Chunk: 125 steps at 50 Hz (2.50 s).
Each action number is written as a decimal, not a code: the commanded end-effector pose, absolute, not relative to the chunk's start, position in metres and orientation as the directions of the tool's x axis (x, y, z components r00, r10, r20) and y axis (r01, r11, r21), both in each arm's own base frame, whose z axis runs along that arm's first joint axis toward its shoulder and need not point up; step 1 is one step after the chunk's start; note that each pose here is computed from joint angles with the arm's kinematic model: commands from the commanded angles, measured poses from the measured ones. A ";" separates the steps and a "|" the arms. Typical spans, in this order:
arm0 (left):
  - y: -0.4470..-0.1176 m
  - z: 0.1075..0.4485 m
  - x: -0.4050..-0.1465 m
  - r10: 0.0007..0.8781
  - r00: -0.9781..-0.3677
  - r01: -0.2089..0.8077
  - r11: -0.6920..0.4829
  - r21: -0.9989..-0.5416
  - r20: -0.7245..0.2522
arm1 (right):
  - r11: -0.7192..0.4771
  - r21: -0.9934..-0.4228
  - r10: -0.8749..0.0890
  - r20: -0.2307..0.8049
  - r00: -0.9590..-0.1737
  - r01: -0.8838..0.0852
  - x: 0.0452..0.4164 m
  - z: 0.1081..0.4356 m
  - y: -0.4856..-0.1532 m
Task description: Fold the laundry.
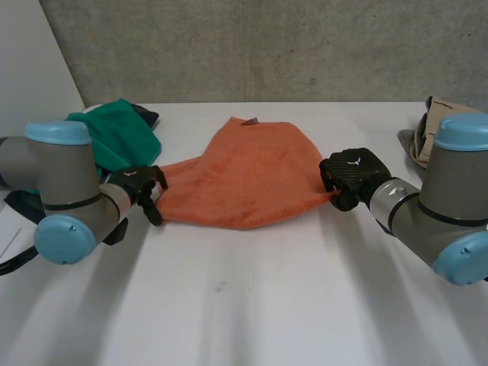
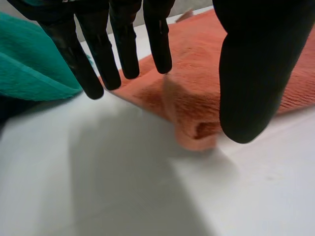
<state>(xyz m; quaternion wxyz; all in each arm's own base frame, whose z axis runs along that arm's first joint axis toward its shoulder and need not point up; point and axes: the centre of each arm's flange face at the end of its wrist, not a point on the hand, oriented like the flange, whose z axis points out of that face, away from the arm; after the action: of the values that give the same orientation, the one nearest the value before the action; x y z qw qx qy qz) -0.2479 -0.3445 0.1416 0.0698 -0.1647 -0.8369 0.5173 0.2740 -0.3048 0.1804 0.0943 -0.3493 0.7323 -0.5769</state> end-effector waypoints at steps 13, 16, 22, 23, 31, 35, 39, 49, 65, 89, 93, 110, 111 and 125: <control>-0.351 0.127 -0.243 0.362 -0.931 0.204 0.439 -0.875 -0.036 | 0.085 -0.903 -0.631 0.278 -0.725 -0.420 0.274 0.180 -0.300; -0.346 0.123 -0.253 0.396 -0.918 0.221 0.467 -0.856 -0.020 | 0.090 -0.903 -0.629 0.275 -0.727 -0.420 0.272 0.180 -0.299; -0.345 0.132 -0.265 0.417 -0.908 0.237 0.465 -0.853 -0.025 | 0.108 -0.901 -0.638 0.261 -0.725 -0.420 0.268 0.183 -0.290; -0.349 0.136 -0.265 0.406 -0.913 0.235 0.447 -0.863 -0.038 | 0.117 -0.898 -0.647 0.256 -0.718 -0.425 0.267 0.184 -0.284; -0.373 0.176 -0.268 0.355 -0.932 0.203 0.338 -0.919 -0.075 | 0.218 -0.778 -0.849 0.147 -0.508 -0.589 0.266 0.180 -0.194; -0.379 0.203 -0.274 0.389 -0.917 0.201 0.266 -0.943 -0.086 | 0.177 -0.762 -0.944 0.046 -0.326 -0.623 0.282 0.178 -0.133; -0.379 0.230 -0.282 0.419 -0.901 0.208 0.188 -0.960 -0.113 | 0.215 -0.804 -0.957 -0.059 -0.286 -0.554 0.307 0.178 -0.093; -0.353 0.285 -0.295 0.465 -0.860 0.270 0.060 -0.961 -0.212 | 0.195 -0.928 -0.779 0.050 -0.625 -0.318 0.320 0.219 -0.172; -0.271 0.332 -0.292 0.587 -0.681 0.457 -0.127 -0.880 -0.438 | 0.050 -0.935 -0.656 0.233 -0.718 -0.350 0.348 0.210 -0.308; -0.310 0.356 -0.283 0.388 -0.746 0.421 -0.353 -0.835 -0.540 | -0.374 -0.927 -0.352 0.155 -0.923 -0.013 0.376 0.275 -0.402; -0.335 0.398 -0.283 0.225 -0.829 0.377 -0.451 -0.809 -0.512 | -0.577 -0.817 -0.286 0.177 -0.942 0.022 0.363 0.349 -0.389; -0.344 0.340 -0.299 0.307 -0.823 0.403 -0.279 -0.872 -0.478 | -0.459 -0.878 -0.313 0.306 -0.899 -0.139 0.323 0.312 -0.356; -0.343 0.319 -0.299 0.346 -0.805 0.426 -0.229 -0.875 -0.482 | -0.403 -0.899 -0.336 0.319 -0.886 -0.171 0.320 0.292 -0.353; -0.327 0.167 -0.283 0.576 -0.709 0.533 0.058 -0.844 -0.407 | -0.092 -0.895 -0.535 0.413 -0.737 -0.436 0.309 0.144 -0.311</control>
<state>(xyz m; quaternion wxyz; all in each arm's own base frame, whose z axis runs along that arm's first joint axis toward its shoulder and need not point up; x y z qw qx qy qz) -0.2905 -0.3274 0.2101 0.0086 -0.3734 -0.7054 0.6025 0.3109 -0.3253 0.1915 0.0452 -0.3178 0.6425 -0.6958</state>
